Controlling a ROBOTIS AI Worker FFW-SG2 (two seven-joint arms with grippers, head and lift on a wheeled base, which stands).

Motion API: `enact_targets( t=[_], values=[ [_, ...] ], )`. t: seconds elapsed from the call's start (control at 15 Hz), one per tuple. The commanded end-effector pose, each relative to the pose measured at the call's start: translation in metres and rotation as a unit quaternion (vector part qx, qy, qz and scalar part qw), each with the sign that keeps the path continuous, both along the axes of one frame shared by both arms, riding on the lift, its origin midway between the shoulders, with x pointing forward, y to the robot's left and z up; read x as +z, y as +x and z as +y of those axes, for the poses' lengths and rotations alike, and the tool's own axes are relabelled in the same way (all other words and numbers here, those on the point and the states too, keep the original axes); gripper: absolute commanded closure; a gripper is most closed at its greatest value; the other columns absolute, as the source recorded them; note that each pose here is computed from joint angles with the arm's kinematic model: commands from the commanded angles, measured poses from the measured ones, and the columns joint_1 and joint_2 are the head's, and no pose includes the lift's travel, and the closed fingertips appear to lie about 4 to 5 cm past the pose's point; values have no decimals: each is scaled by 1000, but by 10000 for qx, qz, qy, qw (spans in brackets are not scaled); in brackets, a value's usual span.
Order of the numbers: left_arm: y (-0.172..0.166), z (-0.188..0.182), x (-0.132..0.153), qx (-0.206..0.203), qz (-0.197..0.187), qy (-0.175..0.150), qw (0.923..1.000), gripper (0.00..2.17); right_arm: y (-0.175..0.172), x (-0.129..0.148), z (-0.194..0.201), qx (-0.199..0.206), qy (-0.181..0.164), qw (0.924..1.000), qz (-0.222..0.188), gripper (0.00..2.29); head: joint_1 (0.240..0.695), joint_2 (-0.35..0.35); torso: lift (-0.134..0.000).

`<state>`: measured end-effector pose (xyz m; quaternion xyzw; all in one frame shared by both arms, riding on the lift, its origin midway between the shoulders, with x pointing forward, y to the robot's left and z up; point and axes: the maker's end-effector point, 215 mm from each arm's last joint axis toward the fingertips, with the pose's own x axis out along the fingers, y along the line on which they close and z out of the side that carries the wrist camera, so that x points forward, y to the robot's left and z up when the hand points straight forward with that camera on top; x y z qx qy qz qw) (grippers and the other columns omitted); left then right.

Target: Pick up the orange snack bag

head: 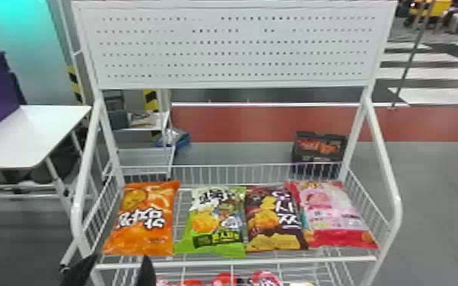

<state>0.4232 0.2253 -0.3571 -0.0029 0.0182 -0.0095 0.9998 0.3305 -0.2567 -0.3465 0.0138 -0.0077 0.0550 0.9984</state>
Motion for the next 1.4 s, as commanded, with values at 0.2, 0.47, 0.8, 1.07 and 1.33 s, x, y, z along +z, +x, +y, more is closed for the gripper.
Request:
enact_targets(
  t=[0.2, 0.47, 0.8, 1.07, 1.33],
  values=[
    [57, -30, -27, -211, 406, 27, 9989, 93, -1, -1, 1, -9, -11, 10000, 9, 171, 499, 0, 0],
    [98, -29, -51, -149, 780, 178, 9967, 97, -2, -1, 2, -11, -8, 10000, 1, 171, 499, 0, 0],
    [130, -17, -60, -30, 977, 284, 9948, 107, -3, 1, 3, 2, -4, 10000, -5, 167, 499, 0, 0],
    [144, 0, -74, 130, 1188, 324, 9923, 110, -3, 3, 2, 4, -1, 10000, -20, 171, 499, 0, 0],
    [136, 14, -99, 216, 1644, 396, 9854, 714, -3, 2, 1, 6, -14, 10000, -15, 167, 499, 0, 0]
  ],
)
